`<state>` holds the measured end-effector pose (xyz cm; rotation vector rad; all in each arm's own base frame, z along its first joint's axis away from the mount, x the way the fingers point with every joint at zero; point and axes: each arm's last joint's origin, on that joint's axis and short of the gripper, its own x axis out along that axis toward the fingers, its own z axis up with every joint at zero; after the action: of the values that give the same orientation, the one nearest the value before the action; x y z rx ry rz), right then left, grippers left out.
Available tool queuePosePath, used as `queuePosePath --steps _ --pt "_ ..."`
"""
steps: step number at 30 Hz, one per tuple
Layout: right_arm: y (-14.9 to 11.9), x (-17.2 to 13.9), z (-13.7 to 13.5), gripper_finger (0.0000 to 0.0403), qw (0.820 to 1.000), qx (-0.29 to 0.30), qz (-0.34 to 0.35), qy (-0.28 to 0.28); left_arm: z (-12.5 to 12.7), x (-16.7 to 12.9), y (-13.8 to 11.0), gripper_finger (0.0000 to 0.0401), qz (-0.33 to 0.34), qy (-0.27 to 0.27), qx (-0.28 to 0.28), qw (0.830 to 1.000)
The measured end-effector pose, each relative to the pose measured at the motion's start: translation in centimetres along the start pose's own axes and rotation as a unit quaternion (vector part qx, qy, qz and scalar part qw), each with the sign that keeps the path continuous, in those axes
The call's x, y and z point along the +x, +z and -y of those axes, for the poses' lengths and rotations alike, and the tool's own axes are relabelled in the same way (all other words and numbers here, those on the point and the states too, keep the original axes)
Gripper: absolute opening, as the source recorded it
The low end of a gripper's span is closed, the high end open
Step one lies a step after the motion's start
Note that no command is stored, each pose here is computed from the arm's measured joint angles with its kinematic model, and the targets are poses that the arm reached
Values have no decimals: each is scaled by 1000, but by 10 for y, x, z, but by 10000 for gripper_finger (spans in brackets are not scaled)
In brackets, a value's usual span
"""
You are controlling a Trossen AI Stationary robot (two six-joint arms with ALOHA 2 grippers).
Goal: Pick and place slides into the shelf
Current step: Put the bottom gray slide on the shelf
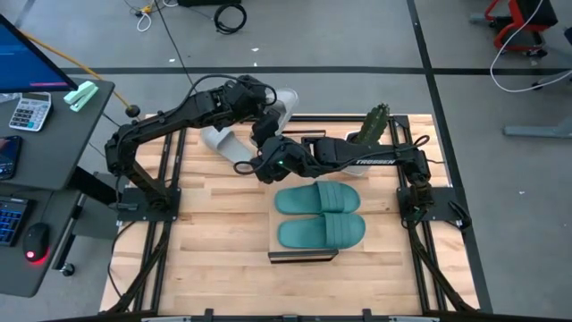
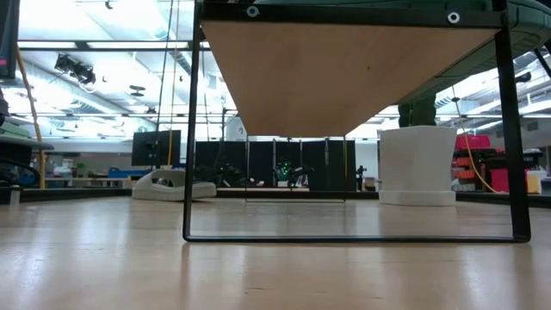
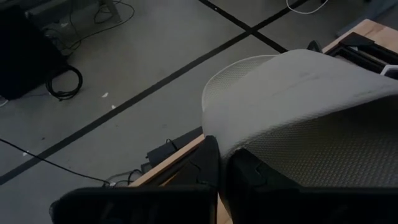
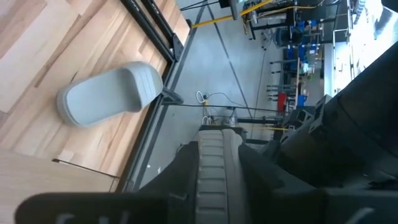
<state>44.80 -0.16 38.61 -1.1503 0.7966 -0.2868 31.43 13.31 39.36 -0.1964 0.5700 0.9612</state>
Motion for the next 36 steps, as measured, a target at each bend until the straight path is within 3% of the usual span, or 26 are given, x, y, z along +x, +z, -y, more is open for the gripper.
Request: queuePosePath --steps 5,9,16,29,36 --pt "0 0 0 100 1000 4 0 -2 0 0 0 12 2 -1 5 1000" --pt "1 -1 0 87 1000 4 -3 -5 1 0 2 14 10 -3 9 1000" --pt "2 -2 0 75 1000 1 -10 -11 2 0 5 54 24 -4 15 1000" --pt "4 -5 -1 73 1000 10 -21 -21 1 -4 14 52 67 -1 65 996" --pt "5 -22 6 70 999 19 -17 -36 -8 -16 23 61 102 7 84 991"
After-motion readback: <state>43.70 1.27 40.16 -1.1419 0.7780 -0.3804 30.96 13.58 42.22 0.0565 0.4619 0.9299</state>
